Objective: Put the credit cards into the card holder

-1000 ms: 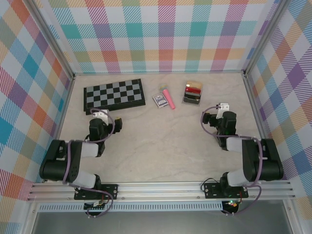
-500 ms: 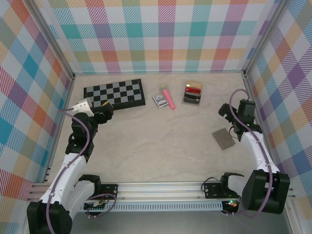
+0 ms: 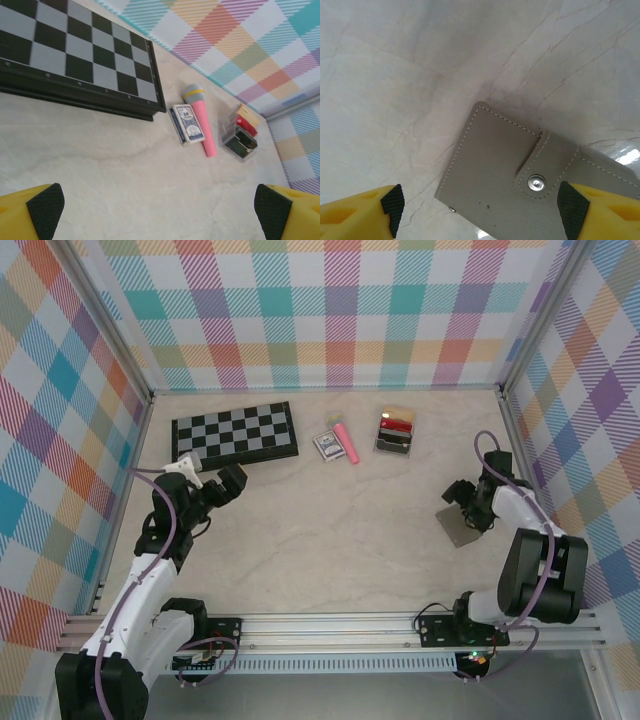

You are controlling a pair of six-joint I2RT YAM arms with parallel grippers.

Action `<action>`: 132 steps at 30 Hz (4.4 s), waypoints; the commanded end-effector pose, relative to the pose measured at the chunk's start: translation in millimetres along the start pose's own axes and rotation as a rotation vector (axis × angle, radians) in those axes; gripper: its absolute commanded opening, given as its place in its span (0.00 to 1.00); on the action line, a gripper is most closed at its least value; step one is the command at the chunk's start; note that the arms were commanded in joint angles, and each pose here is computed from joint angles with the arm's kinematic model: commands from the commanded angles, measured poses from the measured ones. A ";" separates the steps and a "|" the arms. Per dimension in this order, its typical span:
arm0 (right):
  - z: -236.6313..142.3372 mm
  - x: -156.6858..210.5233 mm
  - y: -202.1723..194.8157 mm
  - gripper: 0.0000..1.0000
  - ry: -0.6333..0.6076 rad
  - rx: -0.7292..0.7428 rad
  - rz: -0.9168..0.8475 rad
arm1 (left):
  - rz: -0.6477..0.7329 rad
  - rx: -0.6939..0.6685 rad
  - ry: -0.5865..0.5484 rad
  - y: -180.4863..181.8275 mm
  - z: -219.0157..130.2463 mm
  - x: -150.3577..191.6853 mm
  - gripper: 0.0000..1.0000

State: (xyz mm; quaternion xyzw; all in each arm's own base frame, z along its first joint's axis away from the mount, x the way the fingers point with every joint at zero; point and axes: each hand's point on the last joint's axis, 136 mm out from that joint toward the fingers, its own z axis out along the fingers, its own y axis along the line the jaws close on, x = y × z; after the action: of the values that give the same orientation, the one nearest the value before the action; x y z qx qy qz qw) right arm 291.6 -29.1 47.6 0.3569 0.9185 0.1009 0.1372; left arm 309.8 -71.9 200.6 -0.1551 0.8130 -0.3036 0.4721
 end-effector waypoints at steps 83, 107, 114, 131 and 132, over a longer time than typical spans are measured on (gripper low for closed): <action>15.8 249.1 91.3 0.18 0.474 -0.239 -0.602 | -0.199 0.070 0.830 -112.5 69.8 293.2 0.56; -7.3 215.5 114.2 0.26 0.274 -0.240 -0.629 | -0.131 0.147 0.742 -126.0 72.4 273.8 0.05; -7.4 219.1 134.3 0.35 0.241 -0.229 -0.708 | -0.127 0.162 0.748 -129.2 72.5 274.5 0.01; 26.4 215.5 82.9 0.27 0.141 0.203 -0.821 | -0.109 0.120 0.732 -121.1 70.8 270.9 0.00; 25.6 213.3 80.5 0.25 0.130 0.214 -0.823 | -0.103 0.107 0.729 -118.2 70.4 270.8 0.00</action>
State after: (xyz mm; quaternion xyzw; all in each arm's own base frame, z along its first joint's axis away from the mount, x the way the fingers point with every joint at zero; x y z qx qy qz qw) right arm 217.1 229.0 28.3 -0.0462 0.9905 0.0818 0.1008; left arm 226.5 -331.0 49.0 -0.0665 0.9068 -0.3995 0.1168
